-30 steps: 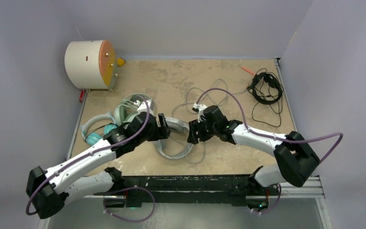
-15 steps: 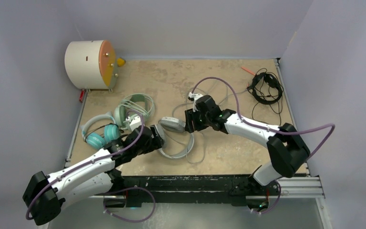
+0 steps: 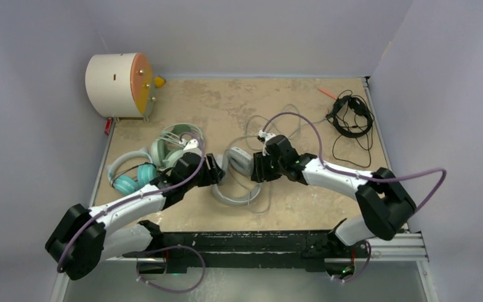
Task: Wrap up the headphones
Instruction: Untie the headphones cable at the center of the board.
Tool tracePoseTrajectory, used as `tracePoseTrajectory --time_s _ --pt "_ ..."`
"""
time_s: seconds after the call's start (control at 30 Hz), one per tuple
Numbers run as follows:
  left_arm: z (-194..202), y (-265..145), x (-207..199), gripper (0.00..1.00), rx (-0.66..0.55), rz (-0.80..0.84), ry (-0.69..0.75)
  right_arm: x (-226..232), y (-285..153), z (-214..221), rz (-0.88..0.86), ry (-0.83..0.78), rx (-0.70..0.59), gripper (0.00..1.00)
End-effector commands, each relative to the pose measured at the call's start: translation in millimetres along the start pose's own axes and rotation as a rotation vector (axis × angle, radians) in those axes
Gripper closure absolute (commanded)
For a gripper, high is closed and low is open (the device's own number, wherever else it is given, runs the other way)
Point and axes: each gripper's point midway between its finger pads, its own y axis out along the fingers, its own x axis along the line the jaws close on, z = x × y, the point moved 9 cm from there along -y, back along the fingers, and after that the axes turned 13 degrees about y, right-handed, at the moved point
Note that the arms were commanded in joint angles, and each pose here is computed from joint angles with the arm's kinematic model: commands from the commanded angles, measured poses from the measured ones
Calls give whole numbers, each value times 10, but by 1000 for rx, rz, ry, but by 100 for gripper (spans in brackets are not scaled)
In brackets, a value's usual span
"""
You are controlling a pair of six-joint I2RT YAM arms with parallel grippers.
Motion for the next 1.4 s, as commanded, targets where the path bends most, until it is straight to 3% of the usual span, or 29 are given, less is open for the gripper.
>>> tracePoseTrajectory --time_s 0.0,0.2,0.33,0.5,0.73,0.87,1.1,1.37 --pt "-382 161 -300 43 -157 193 194 85 -198 213 -94 77 16 54" --pt "-709 420 -618 31 -227 341 357 183 -351 419 -95 98 -26 53" --pt "-906 730 -624 17 -192 233 342 264 -376 582 -88 141 -84 49" --pt "-1025 673 -577 11 -201 122 321 228 -379 588 -25 137 -116 39" --pt "-925 319 -311 10 -58 -163 213 189 -438 583 -20 91 -140 29" --pt "-721 112 -258 10 10 -170 49 195 -381 635 -64 55 -107 26" --pt "-334 60 -234 20 137 -107 -160 335 -238 770 -207 -100 -88 38" --pt "-171 121 -176 32 167 -112 -223 453 -34 993 -163 -263 -117 38"
